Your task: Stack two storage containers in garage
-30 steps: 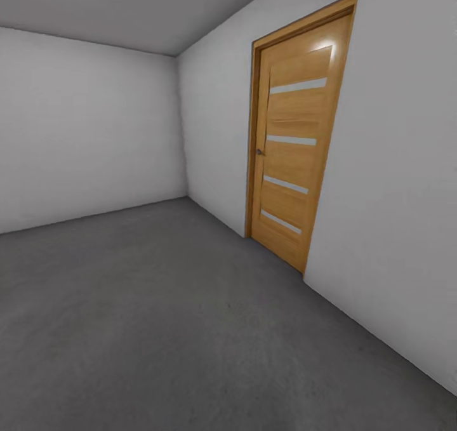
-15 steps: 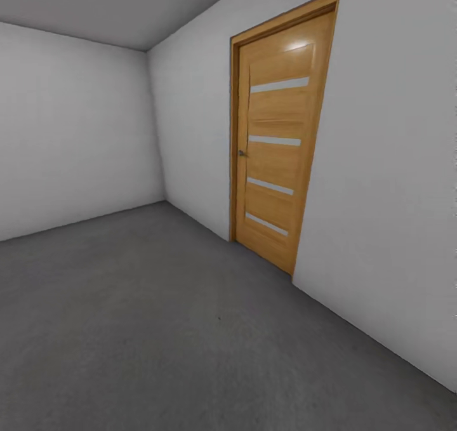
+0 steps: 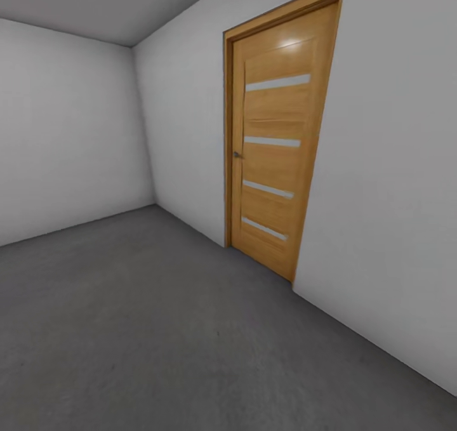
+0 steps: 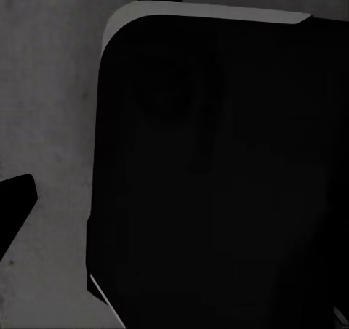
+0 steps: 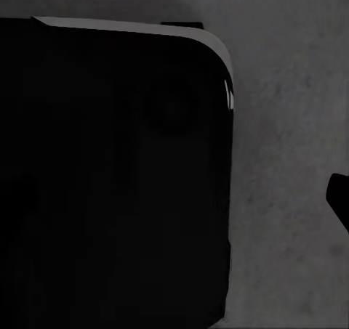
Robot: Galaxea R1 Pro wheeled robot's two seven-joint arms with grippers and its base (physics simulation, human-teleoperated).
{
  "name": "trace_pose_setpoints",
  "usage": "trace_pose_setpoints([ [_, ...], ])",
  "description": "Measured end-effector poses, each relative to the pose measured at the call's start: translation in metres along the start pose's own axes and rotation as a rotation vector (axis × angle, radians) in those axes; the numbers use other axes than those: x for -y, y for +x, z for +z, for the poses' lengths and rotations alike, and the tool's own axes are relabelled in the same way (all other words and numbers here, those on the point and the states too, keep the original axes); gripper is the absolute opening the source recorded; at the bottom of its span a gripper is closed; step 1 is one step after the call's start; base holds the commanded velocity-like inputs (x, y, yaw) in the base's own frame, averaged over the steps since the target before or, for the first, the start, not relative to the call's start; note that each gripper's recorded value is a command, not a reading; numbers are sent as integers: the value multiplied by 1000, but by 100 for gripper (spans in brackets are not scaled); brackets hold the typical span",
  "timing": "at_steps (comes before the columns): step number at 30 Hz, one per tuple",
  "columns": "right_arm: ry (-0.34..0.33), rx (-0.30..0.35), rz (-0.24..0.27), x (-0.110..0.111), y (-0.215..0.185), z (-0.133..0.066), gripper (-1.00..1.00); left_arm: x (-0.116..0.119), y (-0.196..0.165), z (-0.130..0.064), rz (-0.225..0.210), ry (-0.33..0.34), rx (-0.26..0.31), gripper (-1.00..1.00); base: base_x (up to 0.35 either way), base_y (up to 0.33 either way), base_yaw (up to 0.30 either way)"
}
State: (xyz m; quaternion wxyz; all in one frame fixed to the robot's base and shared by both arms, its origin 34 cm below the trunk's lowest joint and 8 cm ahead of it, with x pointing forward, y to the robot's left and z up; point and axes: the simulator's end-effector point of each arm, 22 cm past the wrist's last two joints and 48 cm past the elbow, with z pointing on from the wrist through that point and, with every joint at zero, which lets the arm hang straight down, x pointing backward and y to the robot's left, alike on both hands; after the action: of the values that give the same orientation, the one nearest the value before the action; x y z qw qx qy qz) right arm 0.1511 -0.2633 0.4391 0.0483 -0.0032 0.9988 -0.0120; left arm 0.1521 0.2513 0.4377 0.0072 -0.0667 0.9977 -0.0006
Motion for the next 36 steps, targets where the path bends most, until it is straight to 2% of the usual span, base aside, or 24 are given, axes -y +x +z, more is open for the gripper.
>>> trace_pose_setpoints([
  [29,-1,4,-1,-1,-1,0,100,-1,1,0,-2,-3,-4,100,317,108,0],
  [36,-1,5,0,-1,-1,0,100,-1,1,0,-1,-4,-4,100,325,2,-156],
])
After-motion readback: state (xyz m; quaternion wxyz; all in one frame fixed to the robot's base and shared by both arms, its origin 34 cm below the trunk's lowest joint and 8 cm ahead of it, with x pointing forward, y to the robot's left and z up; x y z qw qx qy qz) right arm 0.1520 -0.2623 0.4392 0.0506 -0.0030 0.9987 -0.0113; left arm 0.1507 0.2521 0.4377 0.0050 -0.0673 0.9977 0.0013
